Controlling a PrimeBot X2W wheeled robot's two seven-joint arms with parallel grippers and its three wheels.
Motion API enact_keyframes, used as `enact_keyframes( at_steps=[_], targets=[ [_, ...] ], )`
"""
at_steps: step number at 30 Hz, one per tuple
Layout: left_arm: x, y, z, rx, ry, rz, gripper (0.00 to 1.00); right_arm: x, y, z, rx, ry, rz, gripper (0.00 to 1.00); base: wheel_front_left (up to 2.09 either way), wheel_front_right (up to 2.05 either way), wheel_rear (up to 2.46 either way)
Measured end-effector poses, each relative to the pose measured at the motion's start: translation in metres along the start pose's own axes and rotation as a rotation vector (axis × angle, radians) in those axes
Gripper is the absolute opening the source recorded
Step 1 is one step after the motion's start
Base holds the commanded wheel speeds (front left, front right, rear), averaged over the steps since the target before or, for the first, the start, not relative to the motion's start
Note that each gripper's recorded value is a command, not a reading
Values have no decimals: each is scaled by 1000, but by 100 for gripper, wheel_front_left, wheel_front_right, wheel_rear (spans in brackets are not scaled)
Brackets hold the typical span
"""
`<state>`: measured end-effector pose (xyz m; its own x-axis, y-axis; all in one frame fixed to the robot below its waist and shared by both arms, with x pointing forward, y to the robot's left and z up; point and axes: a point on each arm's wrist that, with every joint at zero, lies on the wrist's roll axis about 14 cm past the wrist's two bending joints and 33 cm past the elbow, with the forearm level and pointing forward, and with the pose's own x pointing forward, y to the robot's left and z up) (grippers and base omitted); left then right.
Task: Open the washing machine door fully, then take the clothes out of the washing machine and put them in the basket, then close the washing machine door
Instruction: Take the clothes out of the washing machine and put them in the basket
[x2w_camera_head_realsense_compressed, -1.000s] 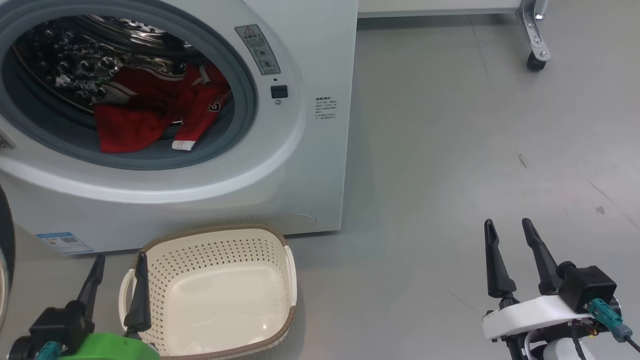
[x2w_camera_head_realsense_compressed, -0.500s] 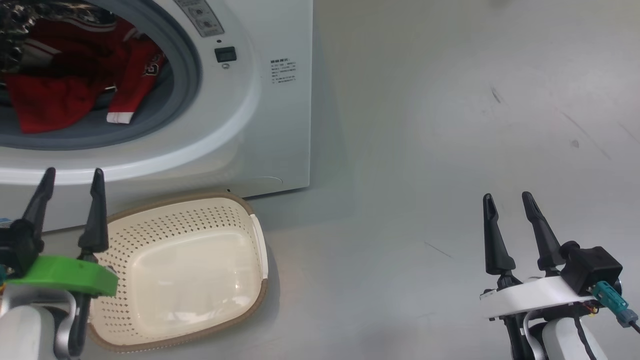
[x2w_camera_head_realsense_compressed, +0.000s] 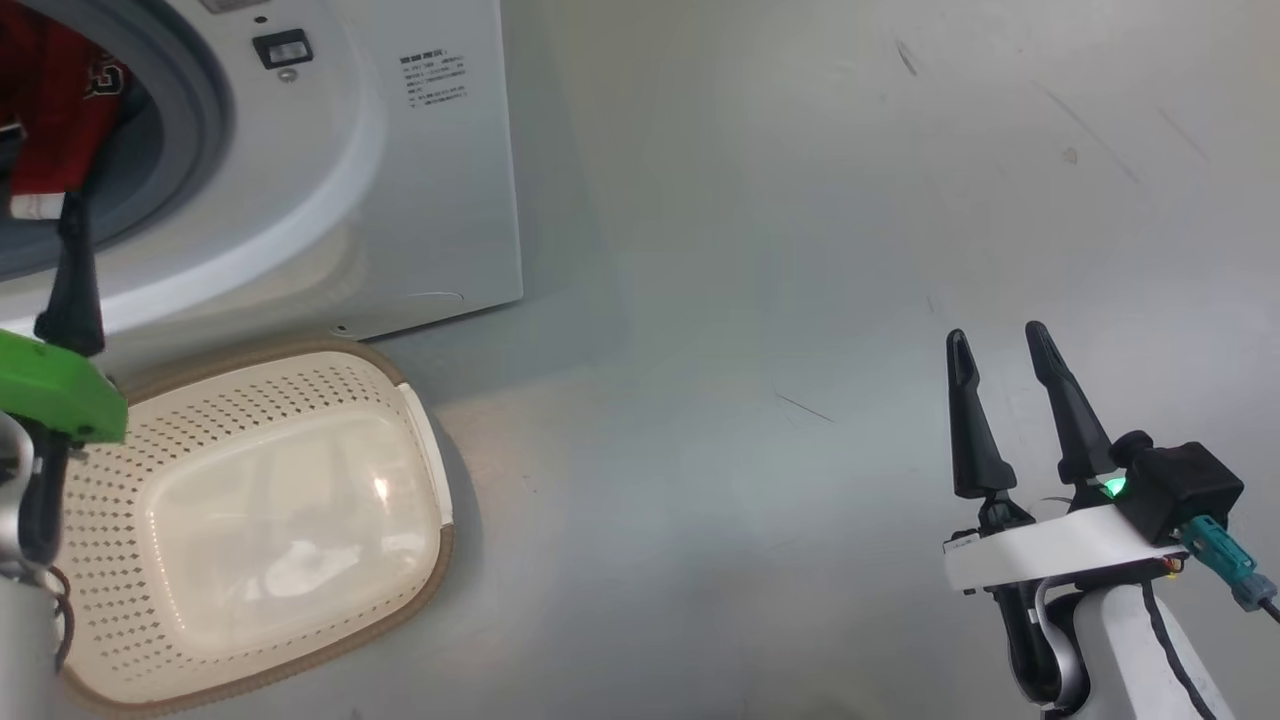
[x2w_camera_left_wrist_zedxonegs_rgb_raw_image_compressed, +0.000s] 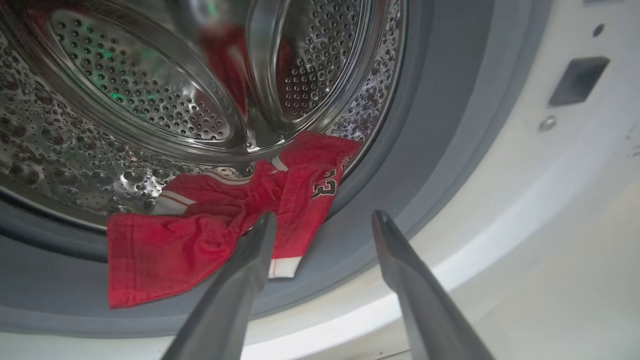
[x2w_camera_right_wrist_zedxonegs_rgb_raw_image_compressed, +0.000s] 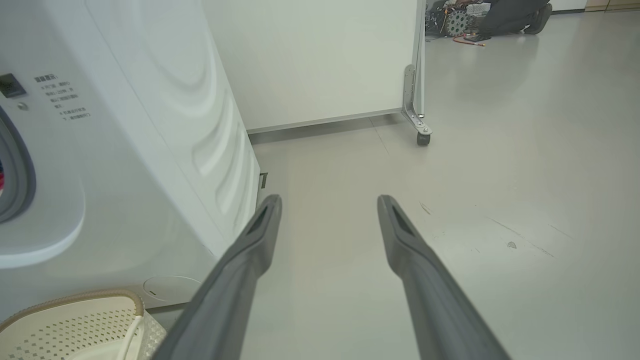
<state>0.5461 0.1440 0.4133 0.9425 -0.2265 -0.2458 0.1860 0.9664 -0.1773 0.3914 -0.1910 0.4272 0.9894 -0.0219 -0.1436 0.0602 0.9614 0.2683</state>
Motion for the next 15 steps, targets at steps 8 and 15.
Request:
enact_keyframes(
  at_steps=[8, 15],
  targets=[
    [44, -7, -12, -108, 76, -20, 100, 4, -19, -6, -9, 18, -58, 100, 0, 0, 0],
    [68, 0, -26, -102, 155, -3, 100, 9, -27, -8, -19, 23, -76, 100, 0, 0, 0]
  ],
)
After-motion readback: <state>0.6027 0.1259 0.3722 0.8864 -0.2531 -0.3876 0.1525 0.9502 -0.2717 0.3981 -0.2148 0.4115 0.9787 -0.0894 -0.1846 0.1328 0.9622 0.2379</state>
